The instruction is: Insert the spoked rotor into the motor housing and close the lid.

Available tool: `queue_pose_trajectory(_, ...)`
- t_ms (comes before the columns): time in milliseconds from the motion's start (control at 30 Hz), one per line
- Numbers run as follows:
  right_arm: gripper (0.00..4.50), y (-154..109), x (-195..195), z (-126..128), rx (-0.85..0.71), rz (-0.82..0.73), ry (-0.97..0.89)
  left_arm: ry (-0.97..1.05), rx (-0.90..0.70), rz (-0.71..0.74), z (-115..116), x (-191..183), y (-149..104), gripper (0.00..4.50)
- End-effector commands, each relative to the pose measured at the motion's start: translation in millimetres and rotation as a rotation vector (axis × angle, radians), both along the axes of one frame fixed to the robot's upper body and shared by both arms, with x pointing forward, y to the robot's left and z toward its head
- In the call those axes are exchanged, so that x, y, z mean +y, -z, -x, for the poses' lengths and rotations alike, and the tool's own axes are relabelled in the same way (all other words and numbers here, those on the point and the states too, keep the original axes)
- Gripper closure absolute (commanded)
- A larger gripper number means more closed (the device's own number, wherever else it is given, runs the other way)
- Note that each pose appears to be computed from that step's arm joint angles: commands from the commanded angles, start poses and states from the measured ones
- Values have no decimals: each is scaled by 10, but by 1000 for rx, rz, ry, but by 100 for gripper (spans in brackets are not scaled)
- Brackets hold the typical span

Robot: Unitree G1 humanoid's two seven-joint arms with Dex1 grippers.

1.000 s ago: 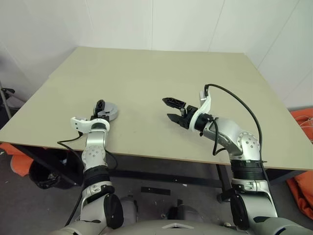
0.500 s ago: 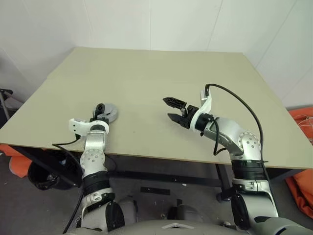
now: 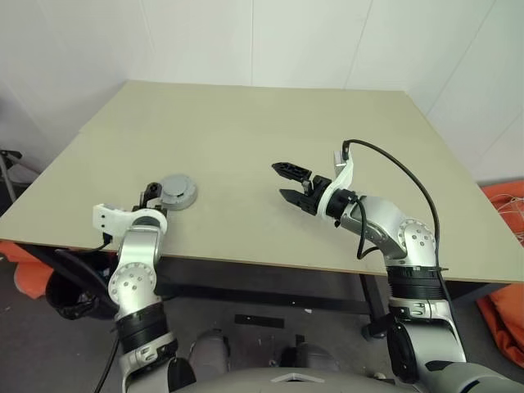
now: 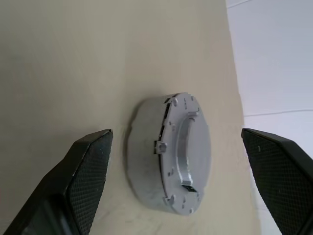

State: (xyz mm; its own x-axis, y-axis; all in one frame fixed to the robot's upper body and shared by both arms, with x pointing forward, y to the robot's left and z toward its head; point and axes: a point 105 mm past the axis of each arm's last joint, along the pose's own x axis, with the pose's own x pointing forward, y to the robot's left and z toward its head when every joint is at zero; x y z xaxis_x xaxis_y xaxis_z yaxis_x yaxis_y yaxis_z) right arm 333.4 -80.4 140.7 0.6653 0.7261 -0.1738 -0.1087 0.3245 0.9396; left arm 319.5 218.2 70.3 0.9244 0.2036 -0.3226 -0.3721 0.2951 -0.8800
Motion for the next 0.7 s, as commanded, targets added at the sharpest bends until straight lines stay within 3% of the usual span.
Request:
queue_pose_trajectory(33,0,-18,-1,-3,-138,170,-20,165,-196,-98,-65,-292,-386,1)
queue_pose_trajectory(233,0,124,-189,-48,-467,596,24,329,-340,-539,-78,-368,-595,1)
queue_pose_trajectory(400,0,212,-414,-97,-728,939,134,407,-392,-831,-56,-490,-538,1)
queue_pose_trajectory(467,0,305,-525,-105,-758,1036,185,410,-389,-931,-53,-507,-473,1)
queue_pose_trajectory(500,19,363,-581,-99,-758,1073,205,424,-389,-1013,-52,-521,-431,0)
queue_pose_trajectory(600,92,486,-717,-62,-762,1146,257,460,-420,-1206,-31,-590,-351,63)
queue_pose_trajectory(700,196,491,-851,-62,-766,1176,330,462,-432,-1254,-14,-603,-273,162)
